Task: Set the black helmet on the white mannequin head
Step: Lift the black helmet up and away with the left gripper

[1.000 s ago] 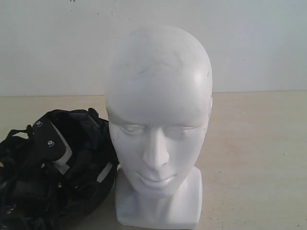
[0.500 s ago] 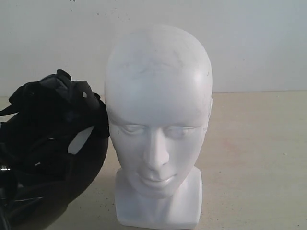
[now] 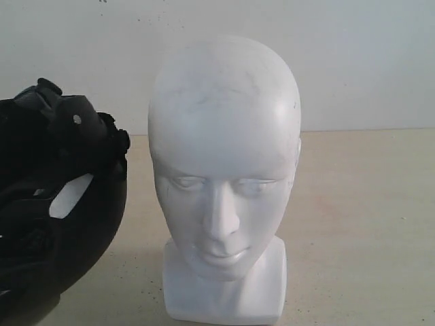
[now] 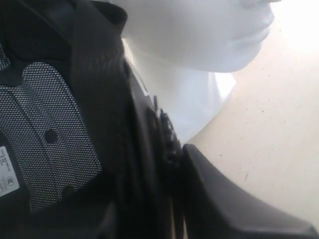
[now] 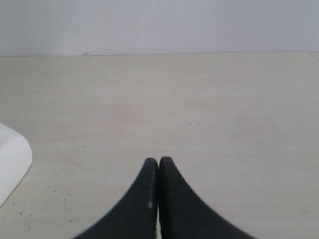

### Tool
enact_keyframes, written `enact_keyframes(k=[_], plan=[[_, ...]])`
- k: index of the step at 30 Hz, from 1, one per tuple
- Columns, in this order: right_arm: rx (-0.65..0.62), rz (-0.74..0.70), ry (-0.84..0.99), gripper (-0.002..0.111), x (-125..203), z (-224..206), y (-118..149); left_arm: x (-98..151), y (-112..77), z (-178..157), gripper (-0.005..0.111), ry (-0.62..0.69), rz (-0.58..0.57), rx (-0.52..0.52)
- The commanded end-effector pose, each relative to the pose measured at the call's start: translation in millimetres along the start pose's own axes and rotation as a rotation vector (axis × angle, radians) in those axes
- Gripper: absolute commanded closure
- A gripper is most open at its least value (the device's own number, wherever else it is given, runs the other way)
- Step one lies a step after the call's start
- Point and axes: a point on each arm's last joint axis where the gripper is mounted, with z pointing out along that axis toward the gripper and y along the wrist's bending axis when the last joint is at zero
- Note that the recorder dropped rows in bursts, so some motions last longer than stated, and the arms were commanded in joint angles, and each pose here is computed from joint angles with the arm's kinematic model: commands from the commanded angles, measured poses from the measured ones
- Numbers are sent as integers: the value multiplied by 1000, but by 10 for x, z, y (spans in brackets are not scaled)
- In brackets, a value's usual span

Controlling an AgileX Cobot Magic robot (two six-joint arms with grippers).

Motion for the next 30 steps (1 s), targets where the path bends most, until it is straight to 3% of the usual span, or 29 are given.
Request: enact_keyframes(k=[1,11,16,22,24,30], plan=[[10,-10,-10,108,-7,-4,-7,-19,49,-138,102,-44,44,-96],[10,-10,-10,108,-7,-4,-7,-43,41,-226,102,-74,48,-110],[10,-10,-10,108,-7,-4,-7,-206,64,-385,102,-138,29,-134],[10,-10,-10,108,-7,-4,-7,-364,180,-714,102,-303,-137,-301],[10,-10,-10,108,-7,-4,-7,-386,212,-821,102,-398,-248,-346],[10,-10,-10,108,-7,-4,-7,-438,269,-1108,102,-671,-441,-426]])
